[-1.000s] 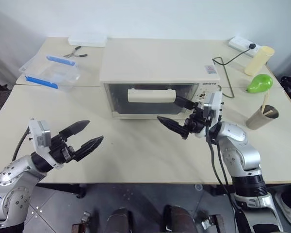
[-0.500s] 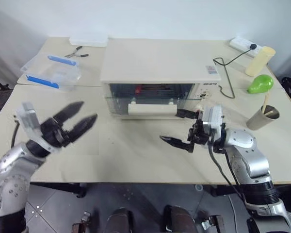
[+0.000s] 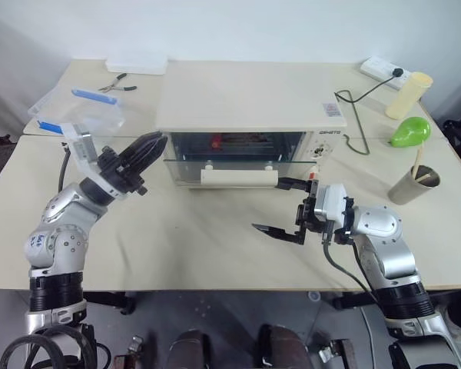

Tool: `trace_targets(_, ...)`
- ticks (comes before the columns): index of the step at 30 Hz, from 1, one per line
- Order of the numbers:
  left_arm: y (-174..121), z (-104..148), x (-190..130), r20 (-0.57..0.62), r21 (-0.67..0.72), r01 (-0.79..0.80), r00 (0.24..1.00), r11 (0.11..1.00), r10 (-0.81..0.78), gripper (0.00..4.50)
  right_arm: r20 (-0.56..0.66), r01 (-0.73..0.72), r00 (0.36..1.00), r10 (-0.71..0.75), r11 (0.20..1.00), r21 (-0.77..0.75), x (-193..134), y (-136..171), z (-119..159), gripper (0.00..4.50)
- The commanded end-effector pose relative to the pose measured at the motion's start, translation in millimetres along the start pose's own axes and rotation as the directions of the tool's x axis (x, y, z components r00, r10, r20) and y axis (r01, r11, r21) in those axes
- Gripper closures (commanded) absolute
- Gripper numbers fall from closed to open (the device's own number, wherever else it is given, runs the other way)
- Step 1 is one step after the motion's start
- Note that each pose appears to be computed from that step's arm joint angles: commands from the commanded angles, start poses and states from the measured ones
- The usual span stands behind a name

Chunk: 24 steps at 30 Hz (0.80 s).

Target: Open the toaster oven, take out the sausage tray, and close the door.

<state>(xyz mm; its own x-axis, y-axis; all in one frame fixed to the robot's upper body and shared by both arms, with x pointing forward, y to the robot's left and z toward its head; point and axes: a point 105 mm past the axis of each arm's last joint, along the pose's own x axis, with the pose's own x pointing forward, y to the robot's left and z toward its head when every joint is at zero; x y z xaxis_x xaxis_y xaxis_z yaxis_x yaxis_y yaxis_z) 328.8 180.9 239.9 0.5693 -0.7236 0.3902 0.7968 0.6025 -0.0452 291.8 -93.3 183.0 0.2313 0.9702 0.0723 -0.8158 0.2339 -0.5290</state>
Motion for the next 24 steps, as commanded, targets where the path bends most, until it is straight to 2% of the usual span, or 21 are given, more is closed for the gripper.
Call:
trace_targets(1,-6,-2,5,-0.013,0.033,0.041,0.999,0.999,-0.041,4.46,0.021,0.009,1.000,-0.008,0.999,-0.042,-1,-1,6,0.00)
trace_targets(10,-15,-24,5,-0.089,0.018,0.099,0.991,0.995,-0.097,4.46,-0.005,0.019,1.000,-0.019,0.999,-0.039,-7,3,4,0.00)
trace_targets(15,-21,-34,4,-0.125,-0.005,0.137,0.983,0.991,-0.136,4.46,-0.169,0.131,0.977,-0.126,0.991,0.014,-51,8,-18,0.00)
trace_targets(19,-25,-42,1,-0.161,0.003,0.157,0.975,0.988,-0.155,4.46,-0.334,0.261,0.912,-0.239,0.965,0.022,-106,16,-37,0.00)
trace_targets(22,-29,-55,-5,-0.233,0.014,0.190,0.955,0.982,-0.181,4.46,-0.385,0.314,0.873,-0.299,0.949,-0.025,-128,13,-33,0.00)
trace_targets(24,-30,-65,-10,-0.284,0.027,0.205,0.940,0.978,-0.189,4.46,-0.370,0.355,0.857,-0.359,0.931,-0.081,-133,0,-23,0.00)
